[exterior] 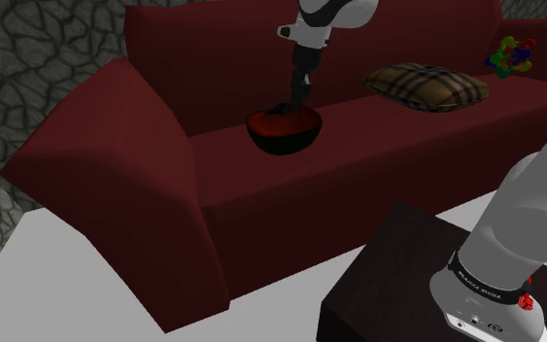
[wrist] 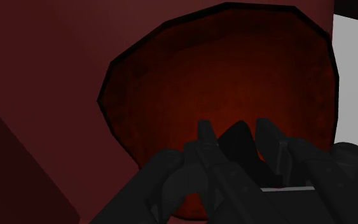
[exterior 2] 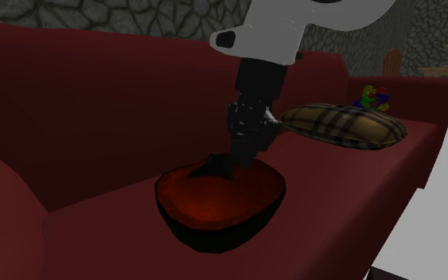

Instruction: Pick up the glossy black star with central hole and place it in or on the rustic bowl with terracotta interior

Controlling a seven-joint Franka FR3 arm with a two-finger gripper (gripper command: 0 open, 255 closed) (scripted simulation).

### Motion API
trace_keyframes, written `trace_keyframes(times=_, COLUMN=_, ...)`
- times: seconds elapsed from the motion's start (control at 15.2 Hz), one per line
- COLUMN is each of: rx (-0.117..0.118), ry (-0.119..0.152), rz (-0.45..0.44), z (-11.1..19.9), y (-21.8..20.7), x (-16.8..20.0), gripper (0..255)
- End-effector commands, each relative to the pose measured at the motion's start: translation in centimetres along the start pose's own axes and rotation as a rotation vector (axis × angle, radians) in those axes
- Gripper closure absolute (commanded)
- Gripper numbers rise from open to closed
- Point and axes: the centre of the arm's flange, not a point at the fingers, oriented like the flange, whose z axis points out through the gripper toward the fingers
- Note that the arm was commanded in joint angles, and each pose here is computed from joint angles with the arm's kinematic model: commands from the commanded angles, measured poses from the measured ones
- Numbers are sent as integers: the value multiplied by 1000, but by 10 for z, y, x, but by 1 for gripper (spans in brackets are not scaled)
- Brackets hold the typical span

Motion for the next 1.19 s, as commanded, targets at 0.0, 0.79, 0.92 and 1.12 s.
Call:
trace_keyframes(times=0.0, rx=0, ry=0, rz=0, z=11, y=-2, x=-3, gripper=255)
trace_keyframes(times=0.79, rx=0, ry=0, rz=0, z=22, y=-2, x=-6, gripper=0)
trace_keyframes(times=0.92, rx=0, ry=0, rz=0, z=22, y=-2, x=-6, gripper=0)
trace_keyframes(times=1.12, rx=0, ry=0, rz=0, z=9, y=-2, x=-6, gripper=0)
